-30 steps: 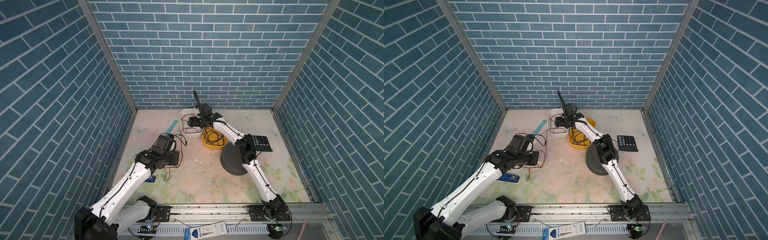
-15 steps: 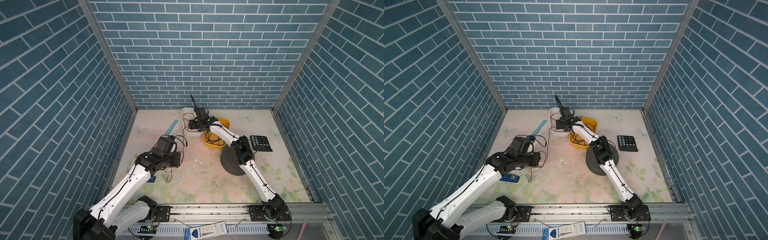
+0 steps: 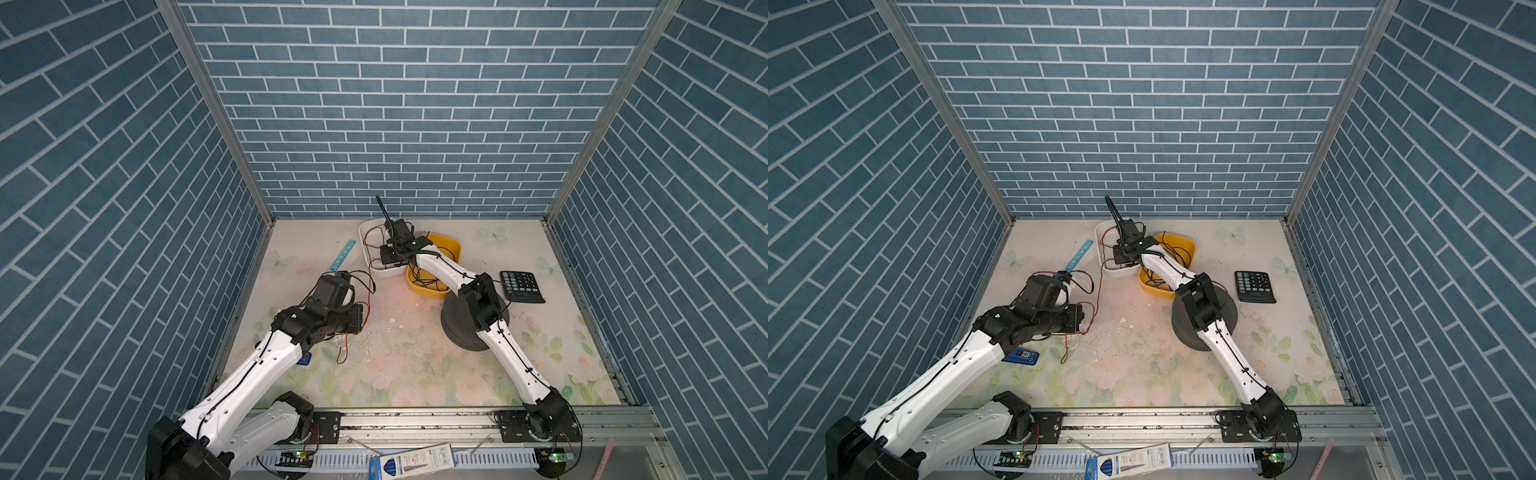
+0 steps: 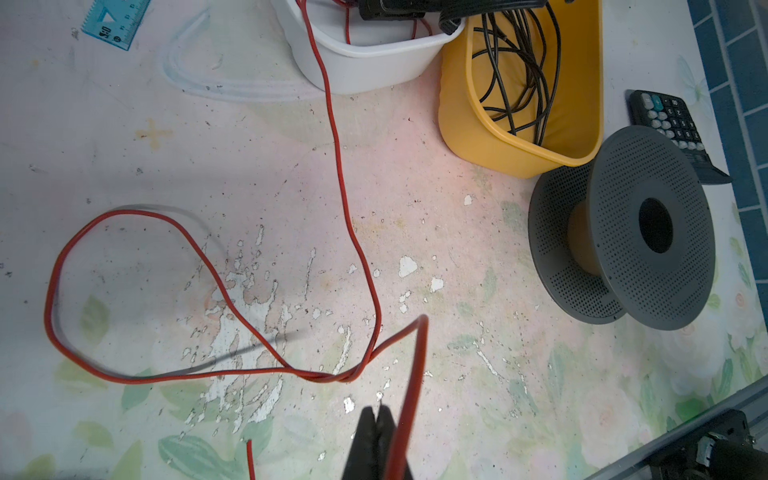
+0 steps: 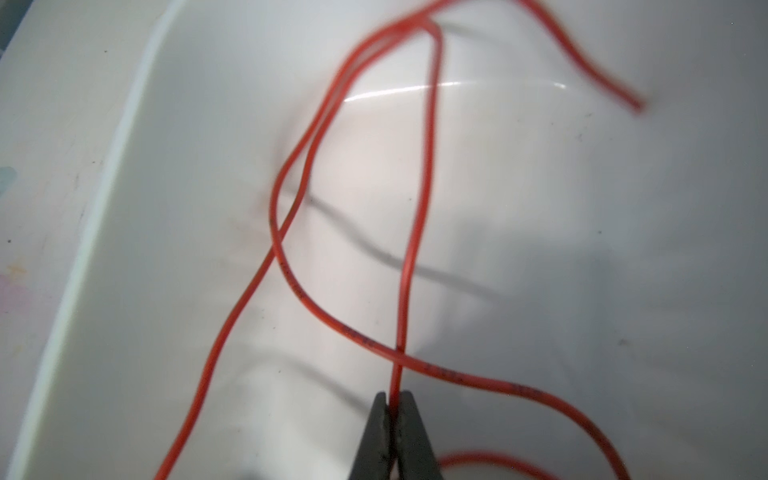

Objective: Wrap the cables

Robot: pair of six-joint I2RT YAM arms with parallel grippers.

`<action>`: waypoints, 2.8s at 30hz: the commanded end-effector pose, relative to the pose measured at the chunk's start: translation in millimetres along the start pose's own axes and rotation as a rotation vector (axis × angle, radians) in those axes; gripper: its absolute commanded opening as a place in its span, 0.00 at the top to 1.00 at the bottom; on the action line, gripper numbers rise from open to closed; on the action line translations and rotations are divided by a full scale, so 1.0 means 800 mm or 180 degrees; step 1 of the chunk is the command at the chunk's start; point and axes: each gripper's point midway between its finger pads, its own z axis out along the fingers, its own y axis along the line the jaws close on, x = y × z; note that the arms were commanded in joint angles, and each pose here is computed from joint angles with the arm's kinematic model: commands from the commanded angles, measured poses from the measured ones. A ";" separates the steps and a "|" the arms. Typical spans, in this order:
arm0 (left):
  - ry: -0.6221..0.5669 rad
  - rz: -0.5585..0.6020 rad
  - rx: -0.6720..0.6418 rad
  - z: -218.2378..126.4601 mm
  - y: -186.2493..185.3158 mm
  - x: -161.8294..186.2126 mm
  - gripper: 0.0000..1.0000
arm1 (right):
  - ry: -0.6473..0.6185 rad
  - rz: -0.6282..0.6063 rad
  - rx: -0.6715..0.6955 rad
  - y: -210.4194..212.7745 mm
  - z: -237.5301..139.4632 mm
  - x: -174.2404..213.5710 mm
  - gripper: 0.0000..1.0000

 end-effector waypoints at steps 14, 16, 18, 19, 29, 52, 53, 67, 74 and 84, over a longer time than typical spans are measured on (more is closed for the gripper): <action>-0.0146 0.0022 -0.0049 -0.023 0.008 -0.025 1.00 | -0.0974 -0.0305 -0.0220 0.061 -0.175 -0.138 1.00; -0.0174 0.0017 -0.0064 -0.028 0.011 -0.029 1.00 | -0.1023 -0.0366 -0.0256 0.071 -0.200 -0.143 1.00; -0.0206 -0.0001 -0.0047 -0.031 0.013 -0.035 1.00 | -0.1048 -0.0452 -0.0313 0.084 -0.228 -0.143 1.00; -0.0216 0.0001 -0.0033 -0.031 0.013 -0.038 1.00 | -0.1061 -0.0491 -0.0327 0.090 -0.242 -0.143 1.00; -0.0292 0.0046 -0.0129 -0.045 0.028 -0.070 1.00 | -0.0964 -0.0778 -0.0543 0.139 -0.394 -0.078 1.00; -0.0238 0.0087 -0.0193 -0.021 0.035 -0.097 0.99 | 0.0487 -0.0811 -0.0474 0.070 -0.394 0.193 1.00; -0.0232 0.0085 -0.0205 -0.019 0.037 -0.096 0.99 | 0.0545 -0.0800 -0.0449 0.066 -0.385 0.201 1.00; -0.0128 0.0090 -0.0398 -0.018 0.054 -0.074 0.95 | 0.0479 -0.0776 -0.0778 0.093 -0.367 0.165 0.13; -0.0030 0.0012 -0.0440 -0.009 0.064 -0.053 0.95 | 0.0184 -0.0314 -0.0880 0.112 -0.326 0.101 0.16; -0.0020 -0.0039 -0.0357 -0.006 0.063 -0.037 0.94 | -0.0187 -0.0224 -0.0304 0.069 -0.228 0.009 0.23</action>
